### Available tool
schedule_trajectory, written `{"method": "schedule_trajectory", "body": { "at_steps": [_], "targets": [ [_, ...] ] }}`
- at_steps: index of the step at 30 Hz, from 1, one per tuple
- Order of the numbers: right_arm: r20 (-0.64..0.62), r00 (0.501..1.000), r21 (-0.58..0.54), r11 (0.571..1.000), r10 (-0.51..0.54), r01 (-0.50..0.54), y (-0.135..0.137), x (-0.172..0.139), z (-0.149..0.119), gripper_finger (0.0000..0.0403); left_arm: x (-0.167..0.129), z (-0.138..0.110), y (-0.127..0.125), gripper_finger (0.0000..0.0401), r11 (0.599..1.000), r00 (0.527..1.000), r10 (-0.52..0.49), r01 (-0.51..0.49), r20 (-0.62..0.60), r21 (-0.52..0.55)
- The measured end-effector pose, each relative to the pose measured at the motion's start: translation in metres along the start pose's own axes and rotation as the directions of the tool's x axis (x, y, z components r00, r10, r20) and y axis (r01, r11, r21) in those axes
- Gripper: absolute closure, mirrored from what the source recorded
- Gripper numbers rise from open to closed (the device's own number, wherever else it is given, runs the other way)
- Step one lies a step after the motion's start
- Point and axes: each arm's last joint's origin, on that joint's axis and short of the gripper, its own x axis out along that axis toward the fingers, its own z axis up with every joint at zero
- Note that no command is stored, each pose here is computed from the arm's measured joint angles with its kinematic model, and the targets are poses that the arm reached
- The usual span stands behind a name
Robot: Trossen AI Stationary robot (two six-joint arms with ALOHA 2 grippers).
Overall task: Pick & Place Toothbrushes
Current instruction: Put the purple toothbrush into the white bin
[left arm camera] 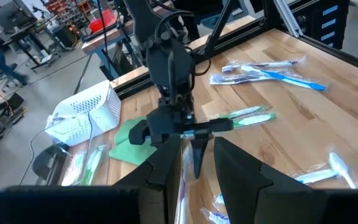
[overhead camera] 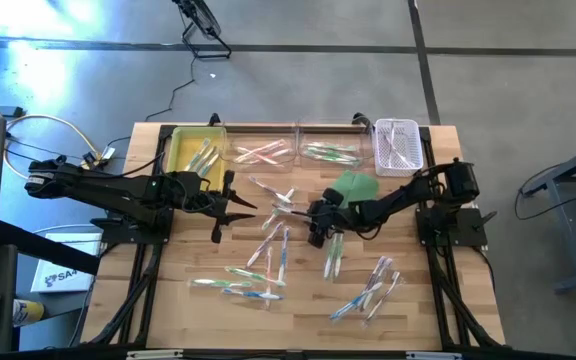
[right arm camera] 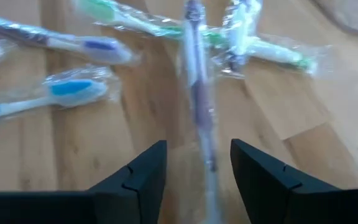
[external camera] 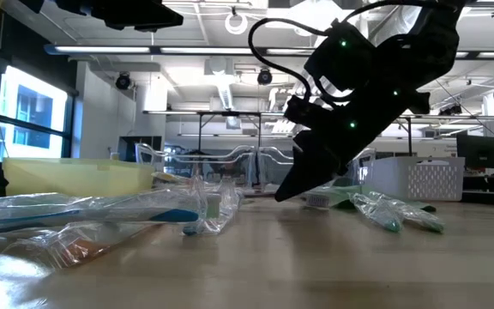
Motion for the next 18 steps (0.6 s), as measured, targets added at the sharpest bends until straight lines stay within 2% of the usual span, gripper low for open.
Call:
{"method": "schedule_trajectory", "body": {
  "at_steps": [11, 18],
  "targets": [
    [-0.036, 0.999, 0.01, 1.0, -0.009, 0.009, -0.001, -0.0001, -0.0036, 0.0317, 0.0, 0.0, 0.0, 0.0308, 1.0, 1.0, 0.0, 0.0, -0.001, 0.0],
    [-0.035, 0.999, 0.009, 1.0, -0.007, 0.008, -0.001, -0.0002, -0.0034, 0.0383, 0.0, -0.0001, 0.0, 0.0308, 1.0, 1.0, 0.0, 0.0, -0.001, 0.0]
  ]
}}
